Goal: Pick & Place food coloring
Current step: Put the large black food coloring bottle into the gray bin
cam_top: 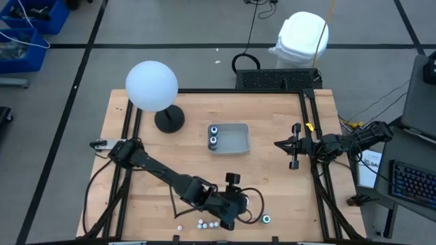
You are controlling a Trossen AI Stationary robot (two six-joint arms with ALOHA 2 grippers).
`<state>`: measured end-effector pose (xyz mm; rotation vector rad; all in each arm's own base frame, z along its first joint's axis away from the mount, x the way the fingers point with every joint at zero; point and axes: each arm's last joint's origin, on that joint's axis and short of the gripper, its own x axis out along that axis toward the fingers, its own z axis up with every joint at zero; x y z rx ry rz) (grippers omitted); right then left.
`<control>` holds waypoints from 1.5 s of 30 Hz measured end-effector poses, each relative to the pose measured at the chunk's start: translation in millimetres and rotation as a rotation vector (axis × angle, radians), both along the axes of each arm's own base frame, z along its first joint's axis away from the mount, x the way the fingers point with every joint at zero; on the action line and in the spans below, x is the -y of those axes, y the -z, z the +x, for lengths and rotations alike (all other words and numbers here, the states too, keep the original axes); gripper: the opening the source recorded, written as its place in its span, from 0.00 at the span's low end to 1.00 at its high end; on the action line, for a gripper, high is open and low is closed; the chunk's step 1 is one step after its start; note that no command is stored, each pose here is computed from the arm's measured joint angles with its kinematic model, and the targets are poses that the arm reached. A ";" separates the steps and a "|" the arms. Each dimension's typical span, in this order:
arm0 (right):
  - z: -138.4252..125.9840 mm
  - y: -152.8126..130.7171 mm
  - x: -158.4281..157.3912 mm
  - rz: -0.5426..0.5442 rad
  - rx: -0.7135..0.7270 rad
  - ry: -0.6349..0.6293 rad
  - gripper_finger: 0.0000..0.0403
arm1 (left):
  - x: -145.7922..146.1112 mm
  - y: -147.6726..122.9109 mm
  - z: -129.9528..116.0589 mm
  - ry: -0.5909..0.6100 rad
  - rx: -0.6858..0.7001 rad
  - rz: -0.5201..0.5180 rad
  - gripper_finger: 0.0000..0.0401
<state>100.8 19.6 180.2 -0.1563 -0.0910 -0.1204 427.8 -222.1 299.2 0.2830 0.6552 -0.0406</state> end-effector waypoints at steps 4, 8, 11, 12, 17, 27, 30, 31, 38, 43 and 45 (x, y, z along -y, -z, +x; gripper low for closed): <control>0.0 0.0 0.0 0.000 0.000 0.000 0.00 | 3.3 -19.1 -13.5 -0.032 0.047 0.021 0.31; 0.0 0.0 0.0 0.000 0.000 0.000 0.00 | 2.2 -27.0 -26.2 -0.090 0.035 0.063 0.31; 0.0 0.0 0.0 0.000 0.000 0.000 0.00 | -0.7 -30.8 -33.7 -0.149 0.025 0.081 0.31; 0.0 0.0 0.0 0.000 0.000 0.000 0.00 | -1.2 -32.5 -37.3 -0.165 0.020 0.086 0.31; 0.0 -0.1 0.0 0.001 0.001 0.000 0.00 | 1.5 -29.2 -50.5 -0.233 -0.025 0.113 0.31; 0.0 -0.1 0.0 0.003 0.001 0.000 0.00 | 11.4 -35.1 -85.1 -0.349 -0.031 0.162 0.31; 0.0 -0.1 0.0 0.002 0.001 -0.001 0.00 | 15.2 -35.8 -91.7 -0.326 -0.053 0.166 0.31; 0.0 -0.1 0.0 0.003 0.002 -0.001 0.00 | 15.9 -36.6 -91.9 -0.308 -0.059 0.163 0.31; -0.2 -1.6 0.1 0.009 0.017 -0.001 0.00 | -15.2 -71.6 -86.1 -0.242 -0.012 0.108 0.31; -0.2 -2.1 0.1 0.009 0.021 -0.001 0.00 | -49.1 -105.6 -76.4 -0.064 0.055 0.035 0.31; -0.2 -2.1 0.1 0.009 0.021 -0.001 0.00 | -65.6 -116.4 -73.4 -0.019 0.083 0.022 0.31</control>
